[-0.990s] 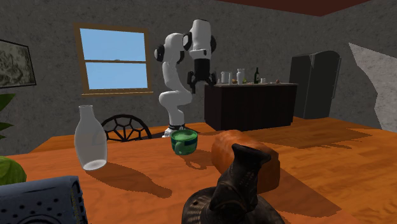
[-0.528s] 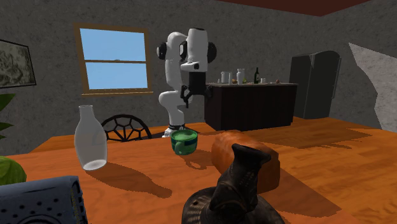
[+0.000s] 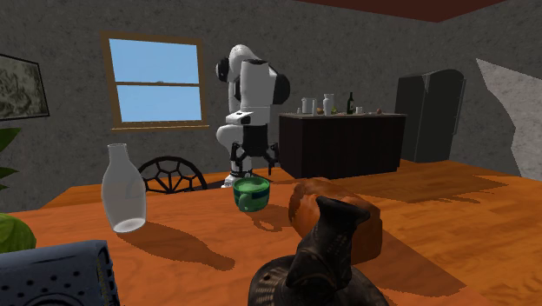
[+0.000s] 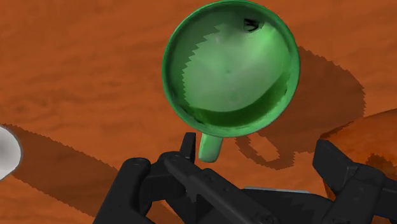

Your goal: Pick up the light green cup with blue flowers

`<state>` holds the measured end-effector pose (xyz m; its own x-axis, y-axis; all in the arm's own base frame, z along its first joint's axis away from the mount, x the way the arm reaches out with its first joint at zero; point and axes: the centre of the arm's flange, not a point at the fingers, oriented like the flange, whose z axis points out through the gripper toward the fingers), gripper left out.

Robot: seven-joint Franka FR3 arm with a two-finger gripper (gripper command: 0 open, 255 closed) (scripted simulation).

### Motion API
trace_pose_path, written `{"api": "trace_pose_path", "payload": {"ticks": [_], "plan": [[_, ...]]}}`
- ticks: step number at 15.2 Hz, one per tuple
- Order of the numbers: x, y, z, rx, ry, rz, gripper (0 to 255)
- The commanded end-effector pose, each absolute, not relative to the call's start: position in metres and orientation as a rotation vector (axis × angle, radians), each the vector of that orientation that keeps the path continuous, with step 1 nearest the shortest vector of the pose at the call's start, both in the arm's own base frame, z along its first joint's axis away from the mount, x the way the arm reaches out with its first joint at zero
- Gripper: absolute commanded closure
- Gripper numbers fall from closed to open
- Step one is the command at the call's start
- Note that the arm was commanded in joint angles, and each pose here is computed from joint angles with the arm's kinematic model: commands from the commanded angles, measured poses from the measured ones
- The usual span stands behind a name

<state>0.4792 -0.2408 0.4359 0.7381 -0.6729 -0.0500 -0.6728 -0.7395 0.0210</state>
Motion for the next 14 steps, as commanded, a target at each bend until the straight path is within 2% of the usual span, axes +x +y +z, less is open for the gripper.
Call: {"api": "trace_pose_path", "payload": {"ticks": [1, 4, 13, 14], "plan": [[0.482, -0.262, 0.418, 2.891, -1.237, -0.118, 0], [0.483, -0.291, 0.390, 2.836, -1.376, -0.163, 0], [0.483, -0.291, 0.350, 2.836, -1.376, -0.163, 0], [0.482, -0.291, 0.350, 2.836, -1.376, -0.163, 255]]}}
